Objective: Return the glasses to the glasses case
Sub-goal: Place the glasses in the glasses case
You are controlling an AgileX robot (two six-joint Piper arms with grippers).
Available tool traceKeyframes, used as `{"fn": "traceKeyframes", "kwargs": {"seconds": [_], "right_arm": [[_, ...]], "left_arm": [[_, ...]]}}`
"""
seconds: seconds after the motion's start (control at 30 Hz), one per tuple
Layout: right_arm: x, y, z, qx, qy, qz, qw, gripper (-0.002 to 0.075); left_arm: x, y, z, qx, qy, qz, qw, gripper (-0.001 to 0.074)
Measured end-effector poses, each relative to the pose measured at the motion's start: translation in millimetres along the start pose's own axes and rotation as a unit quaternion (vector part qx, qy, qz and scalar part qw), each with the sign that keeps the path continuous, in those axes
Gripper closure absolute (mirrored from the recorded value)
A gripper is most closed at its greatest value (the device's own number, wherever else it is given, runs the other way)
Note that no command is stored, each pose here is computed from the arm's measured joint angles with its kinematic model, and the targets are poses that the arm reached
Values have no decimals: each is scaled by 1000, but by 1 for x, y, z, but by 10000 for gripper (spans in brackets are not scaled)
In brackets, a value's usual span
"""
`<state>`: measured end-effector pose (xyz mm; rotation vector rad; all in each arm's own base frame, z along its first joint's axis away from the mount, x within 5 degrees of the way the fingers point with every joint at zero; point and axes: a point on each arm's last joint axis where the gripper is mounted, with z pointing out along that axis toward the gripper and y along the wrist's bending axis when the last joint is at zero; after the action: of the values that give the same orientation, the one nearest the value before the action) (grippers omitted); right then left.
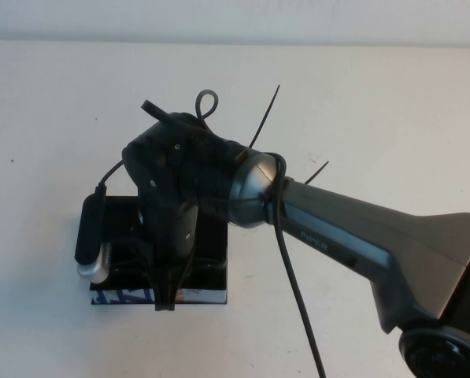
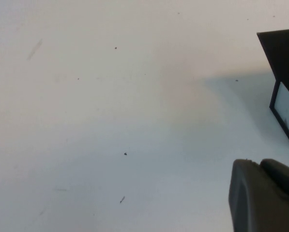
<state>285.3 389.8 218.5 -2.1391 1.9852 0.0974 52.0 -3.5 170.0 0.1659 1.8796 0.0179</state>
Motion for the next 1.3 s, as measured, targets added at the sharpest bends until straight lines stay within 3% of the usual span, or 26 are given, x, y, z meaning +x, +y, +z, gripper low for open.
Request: {"fn": "traceKeyframes", "kwargs": {"seconds": [1.3], "right_arm": [[-5,1,6,-4,-3,9,1000,692]], "left_arm": [[0,0,0,0,0,0,1000,738]]}}
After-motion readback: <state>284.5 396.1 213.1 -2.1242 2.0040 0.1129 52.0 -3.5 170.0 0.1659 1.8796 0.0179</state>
